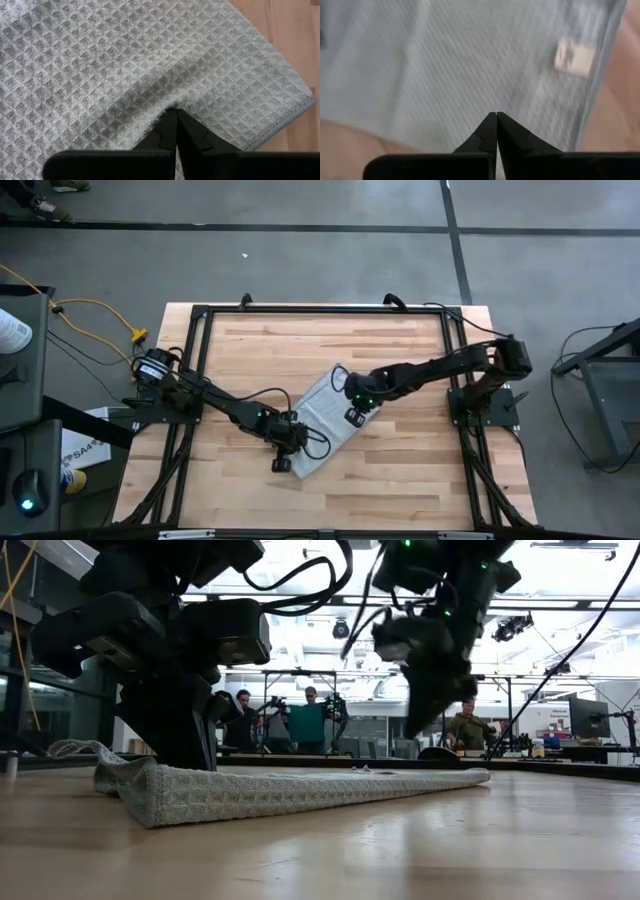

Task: Fold microfiber towels
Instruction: Fold the gray towel

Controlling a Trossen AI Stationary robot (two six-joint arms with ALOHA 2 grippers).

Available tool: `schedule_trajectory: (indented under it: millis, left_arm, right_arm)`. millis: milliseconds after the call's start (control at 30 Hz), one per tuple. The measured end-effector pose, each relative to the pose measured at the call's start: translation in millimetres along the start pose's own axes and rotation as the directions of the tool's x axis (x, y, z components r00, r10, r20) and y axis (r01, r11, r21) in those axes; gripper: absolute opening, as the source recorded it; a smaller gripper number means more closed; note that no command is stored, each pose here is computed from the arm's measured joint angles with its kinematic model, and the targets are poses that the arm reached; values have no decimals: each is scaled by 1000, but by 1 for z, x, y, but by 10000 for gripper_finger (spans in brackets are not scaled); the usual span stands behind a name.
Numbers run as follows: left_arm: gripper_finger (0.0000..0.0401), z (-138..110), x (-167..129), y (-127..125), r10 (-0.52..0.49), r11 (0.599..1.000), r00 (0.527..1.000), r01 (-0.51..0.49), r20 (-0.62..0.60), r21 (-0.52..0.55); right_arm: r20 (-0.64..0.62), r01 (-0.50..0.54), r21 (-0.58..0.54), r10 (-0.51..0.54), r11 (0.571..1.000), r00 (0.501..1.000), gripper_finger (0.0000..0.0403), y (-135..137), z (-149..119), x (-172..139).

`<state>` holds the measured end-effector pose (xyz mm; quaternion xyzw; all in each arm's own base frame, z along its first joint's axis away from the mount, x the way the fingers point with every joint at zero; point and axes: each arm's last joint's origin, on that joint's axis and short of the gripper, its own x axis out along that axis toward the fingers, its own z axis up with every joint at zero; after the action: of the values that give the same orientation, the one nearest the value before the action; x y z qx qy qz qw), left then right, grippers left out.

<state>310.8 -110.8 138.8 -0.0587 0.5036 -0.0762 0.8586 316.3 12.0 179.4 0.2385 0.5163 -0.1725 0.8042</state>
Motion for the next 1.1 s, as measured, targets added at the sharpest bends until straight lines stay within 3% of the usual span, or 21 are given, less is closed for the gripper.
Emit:
schedule_trajectory:
  millis: [200,700,1100]
  left_arm:
    - [0,0,0,0,-2,1000,1000,2,2,-1]
    - [0,-2,0,-7,-21,1000,1000,21,-6,8]
    - [0,-1,1,-10,-34,999,999,34,13,-8]
  right_arm:
    - [-62,24,8,-24,1000,998,2,5,-11,8]
    - [-111,60,39,-55,997,992,2,-8,-5,39]
    - [-65,82,26,-80,996,995,3,-29,12,43]
